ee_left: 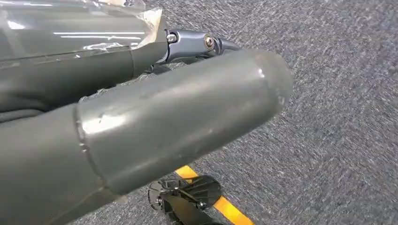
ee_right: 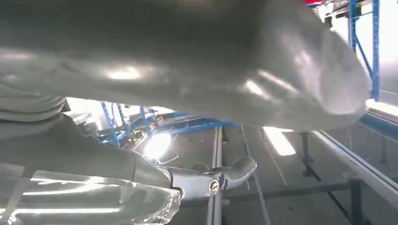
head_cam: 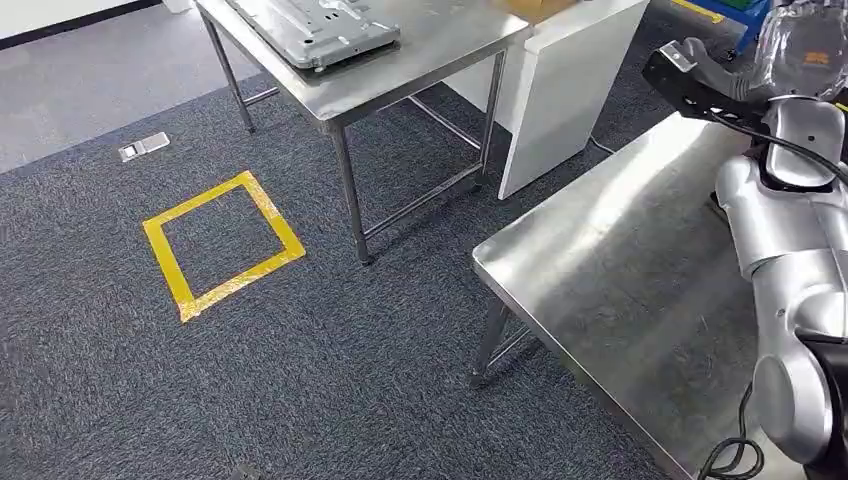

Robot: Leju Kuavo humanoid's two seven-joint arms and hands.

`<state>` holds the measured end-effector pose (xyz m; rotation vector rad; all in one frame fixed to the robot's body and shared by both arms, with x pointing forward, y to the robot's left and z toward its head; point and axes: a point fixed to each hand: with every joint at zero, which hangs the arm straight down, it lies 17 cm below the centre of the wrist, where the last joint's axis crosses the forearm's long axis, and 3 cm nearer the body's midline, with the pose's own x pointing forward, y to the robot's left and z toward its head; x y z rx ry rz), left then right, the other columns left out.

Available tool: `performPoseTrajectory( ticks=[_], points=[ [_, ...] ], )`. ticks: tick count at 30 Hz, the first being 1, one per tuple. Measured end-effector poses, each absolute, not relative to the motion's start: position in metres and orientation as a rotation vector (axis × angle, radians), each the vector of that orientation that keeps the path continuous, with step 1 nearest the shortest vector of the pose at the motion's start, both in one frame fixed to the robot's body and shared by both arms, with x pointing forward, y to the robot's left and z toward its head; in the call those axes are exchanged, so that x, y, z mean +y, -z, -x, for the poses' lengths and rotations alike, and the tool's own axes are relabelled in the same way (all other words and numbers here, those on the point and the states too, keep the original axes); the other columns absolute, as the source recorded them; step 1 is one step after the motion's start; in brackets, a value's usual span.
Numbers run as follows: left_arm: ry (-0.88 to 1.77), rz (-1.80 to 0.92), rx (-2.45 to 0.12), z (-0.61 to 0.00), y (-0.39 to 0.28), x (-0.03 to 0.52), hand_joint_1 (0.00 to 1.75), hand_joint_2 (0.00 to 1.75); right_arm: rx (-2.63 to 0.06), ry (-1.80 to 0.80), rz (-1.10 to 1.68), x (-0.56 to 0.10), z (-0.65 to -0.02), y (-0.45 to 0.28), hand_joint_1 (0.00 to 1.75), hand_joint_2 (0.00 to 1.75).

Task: Take the parts from the cabinet and place them on the table.

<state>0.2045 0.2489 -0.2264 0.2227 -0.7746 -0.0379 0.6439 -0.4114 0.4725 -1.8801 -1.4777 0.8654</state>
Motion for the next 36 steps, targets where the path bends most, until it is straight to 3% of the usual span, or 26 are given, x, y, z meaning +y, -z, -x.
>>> performPoseTrajectory(
  ticks=[36],
  points=[
    [0.074, -0.189, -0.763, -0.201, 0.229, 0.242, 0.0, 0.0, -1.413, -0.931, 1.84, -0.411, -0.653, -0.445, 0.0, 0.0]
  ],
)
